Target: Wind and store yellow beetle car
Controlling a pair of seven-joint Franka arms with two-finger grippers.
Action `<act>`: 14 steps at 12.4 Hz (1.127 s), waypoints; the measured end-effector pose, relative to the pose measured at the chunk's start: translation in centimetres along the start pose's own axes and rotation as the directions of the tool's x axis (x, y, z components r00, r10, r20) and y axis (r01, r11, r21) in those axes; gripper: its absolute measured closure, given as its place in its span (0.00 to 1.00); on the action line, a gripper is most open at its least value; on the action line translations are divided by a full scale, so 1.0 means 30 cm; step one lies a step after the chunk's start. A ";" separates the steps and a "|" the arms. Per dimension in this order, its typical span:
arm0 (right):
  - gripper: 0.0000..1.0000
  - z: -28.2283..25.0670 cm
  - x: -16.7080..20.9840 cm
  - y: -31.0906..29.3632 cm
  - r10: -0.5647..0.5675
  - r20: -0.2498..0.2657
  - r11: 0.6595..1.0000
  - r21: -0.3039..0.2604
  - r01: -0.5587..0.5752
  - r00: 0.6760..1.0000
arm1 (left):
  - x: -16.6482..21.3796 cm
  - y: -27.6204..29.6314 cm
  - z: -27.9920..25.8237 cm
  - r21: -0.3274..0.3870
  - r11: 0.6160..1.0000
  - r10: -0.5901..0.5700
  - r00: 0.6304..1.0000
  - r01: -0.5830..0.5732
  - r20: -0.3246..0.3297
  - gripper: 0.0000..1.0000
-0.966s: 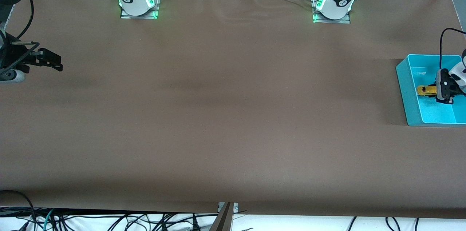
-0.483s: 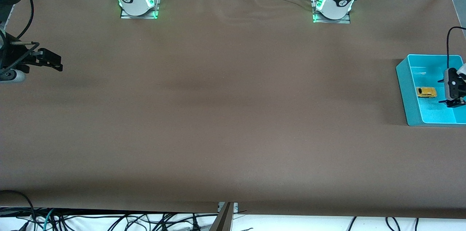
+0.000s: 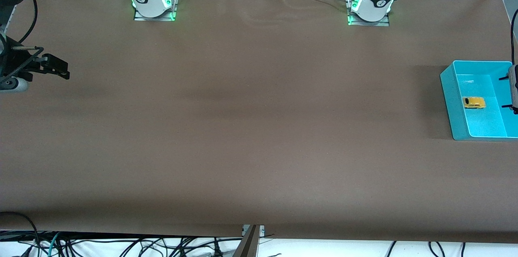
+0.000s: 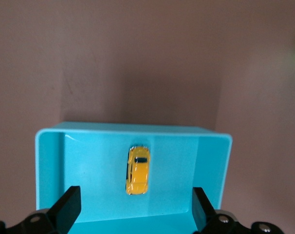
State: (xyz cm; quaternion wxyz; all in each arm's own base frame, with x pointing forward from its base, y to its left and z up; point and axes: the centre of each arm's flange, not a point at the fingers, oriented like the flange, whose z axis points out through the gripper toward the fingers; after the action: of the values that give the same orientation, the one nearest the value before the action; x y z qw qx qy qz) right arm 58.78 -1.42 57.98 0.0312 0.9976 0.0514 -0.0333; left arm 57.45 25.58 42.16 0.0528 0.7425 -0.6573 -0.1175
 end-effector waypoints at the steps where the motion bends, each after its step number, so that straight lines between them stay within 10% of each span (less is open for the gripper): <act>1: 0.00 0.000 0.000 0.000 0.000 0.000 1.000 0.000 0.000 1.000 | 0.073 -0.011 -0.053 0.011 0.999 -0.050 0.999 0.050 -0.007 0.00; 9: 0.00 0.000 0.000 0.001 0.001 0.000 1.000 0.000 -0.001 1.000 | 0.505 0.003 -0.337 -0.014 0.896 -0.442 0.886 0.444 -0.139 0.00; 14: 0.00 0.000 0.000 0.002 0.001 0.000 1.000 0.000 -0.001 1.000 | 0.788 0.083 -0.463 -0.038 0.764 -0.643 0.755 0.644 -0.126 0.00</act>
State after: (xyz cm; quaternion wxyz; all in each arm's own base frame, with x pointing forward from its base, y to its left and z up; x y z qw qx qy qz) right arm 58.79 -1.49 57.97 0.0312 0.9977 0.0509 -0.0333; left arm 61.01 0.84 53.69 0.0494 0.9294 -0.3577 -0.0767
